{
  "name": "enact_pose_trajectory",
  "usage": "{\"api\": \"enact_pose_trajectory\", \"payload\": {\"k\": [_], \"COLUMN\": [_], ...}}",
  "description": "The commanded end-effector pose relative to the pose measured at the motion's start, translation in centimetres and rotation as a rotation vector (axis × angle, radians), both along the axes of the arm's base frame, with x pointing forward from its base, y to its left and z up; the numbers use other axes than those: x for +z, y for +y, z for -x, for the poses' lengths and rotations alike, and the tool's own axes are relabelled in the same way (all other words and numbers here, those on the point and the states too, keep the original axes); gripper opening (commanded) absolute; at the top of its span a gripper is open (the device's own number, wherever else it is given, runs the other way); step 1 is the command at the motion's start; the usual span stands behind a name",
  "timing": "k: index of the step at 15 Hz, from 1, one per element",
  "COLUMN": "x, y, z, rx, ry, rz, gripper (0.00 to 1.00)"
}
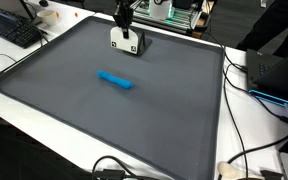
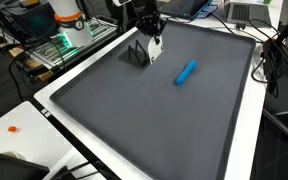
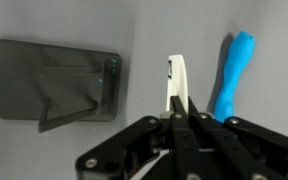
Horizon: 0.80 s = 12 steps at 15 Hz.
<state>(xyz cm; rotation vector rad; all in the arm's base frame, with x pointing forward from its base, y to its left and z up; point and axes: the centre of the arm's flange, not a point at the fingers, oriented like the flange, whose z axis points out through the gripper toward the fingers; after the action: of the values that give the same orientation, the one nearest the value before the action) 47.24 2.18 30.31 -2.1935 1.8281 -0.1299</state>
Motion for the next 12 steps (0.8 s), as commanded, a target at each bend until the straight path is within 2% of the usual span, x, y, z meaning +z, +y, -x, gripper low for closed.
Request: {"api": "enact_pose_trajectory", "payload": {"k": [1,7,12], "x": [2.5,4.0,2.4], "y": [1.1,3.8,5.9], "z": [-3.9,-9.9,-13.4], "rx": [0.152,0.47,0.727], "ry": [0.034,0.113,0.161], "rz": [0.063,0.12,0.152], "gripper": [0.01,0.01,0.01]}}
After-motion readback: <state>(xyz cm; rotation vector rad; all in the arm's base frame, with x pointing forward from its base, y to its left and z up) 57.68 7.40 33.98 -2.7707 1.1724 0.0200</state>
